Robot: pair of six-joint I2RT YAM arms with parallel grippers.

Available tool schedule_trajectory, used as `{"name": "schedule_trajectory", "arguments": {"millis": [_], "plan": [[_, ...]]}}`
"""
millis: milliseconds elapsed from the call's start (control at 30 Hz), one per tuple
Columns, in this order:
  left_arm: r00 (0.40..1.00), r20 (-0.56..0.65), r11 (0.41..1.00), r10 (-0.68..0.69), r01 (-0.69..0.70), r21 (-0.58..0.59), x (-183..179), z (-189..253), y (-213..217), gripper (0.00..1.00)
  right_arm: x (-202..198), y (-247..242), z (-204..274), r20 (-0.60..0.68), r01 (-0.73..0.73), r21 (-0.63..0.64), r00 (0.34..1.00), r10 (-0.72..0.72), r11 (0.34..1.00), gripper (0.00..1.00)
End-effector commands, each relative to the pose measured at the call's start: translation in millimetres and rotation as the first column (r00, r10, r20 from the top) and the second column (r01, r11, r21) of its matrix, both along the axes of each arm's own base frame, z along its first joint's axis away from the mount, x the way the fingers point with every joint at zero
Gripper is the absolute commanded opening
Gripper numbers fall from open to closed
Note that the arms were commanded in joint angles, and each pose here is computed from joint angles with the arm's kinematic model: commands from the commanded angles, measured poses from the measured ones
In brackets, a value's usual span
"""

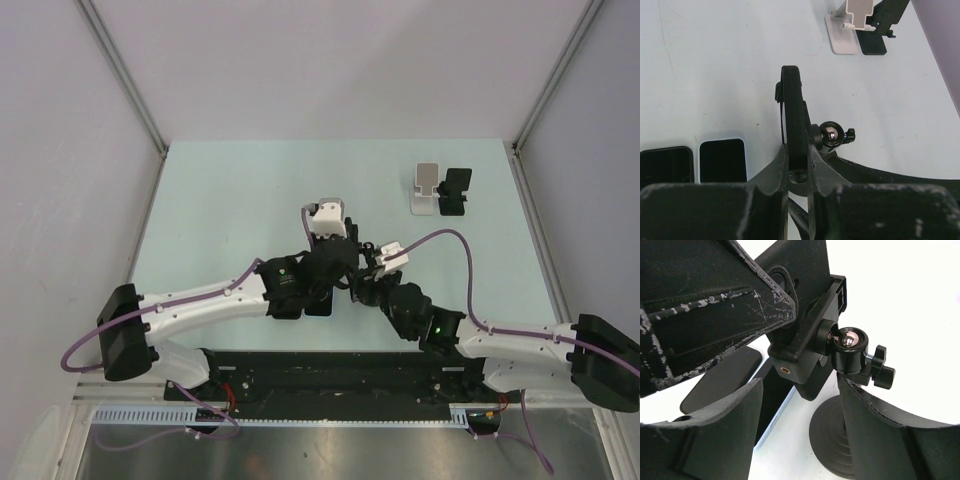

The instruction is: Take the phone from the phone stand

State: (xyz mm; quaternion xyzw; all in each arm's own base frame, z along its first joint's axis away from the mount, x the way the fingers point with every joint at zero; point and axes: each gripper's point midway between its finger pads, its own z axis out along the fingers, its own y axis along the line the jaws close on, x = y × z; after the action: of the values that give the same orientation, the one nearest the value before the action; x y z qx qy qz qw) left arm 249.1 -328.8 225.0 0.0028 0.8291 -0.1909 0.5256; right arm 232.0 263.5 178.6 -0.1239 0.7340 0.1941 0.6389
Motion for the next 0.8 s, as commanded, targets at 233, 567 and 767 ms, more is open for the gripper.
{"name": "schedule_trajectory", "arguments": {"millis": [233, 567, 767], "plan": [[0.991, 0.129, 0.970, -0.040, 0.069, -0.231, -5, 92, -29, 0.13, 10, -33, 10, -0.011, 0.002, 0.044, 1.000, -0.002, 0.999, 0.71], [0.989, 0.128, 0.986, -0.078, 0.095, -0.135, 3, 74, -48, 0.26, -5, -67, 16, -0.034, 0.042, 0.059, 0.999, -0.040, 0.997, 0.74], [0.989, 0.103, 0.990, -0.102, 0.110, -0.084, 3, 54, -58, 0.27, -7, -82, 16, -0.038, 0.078, 0.060, 0.996, -0.076, 0.995, 0.76]]}}
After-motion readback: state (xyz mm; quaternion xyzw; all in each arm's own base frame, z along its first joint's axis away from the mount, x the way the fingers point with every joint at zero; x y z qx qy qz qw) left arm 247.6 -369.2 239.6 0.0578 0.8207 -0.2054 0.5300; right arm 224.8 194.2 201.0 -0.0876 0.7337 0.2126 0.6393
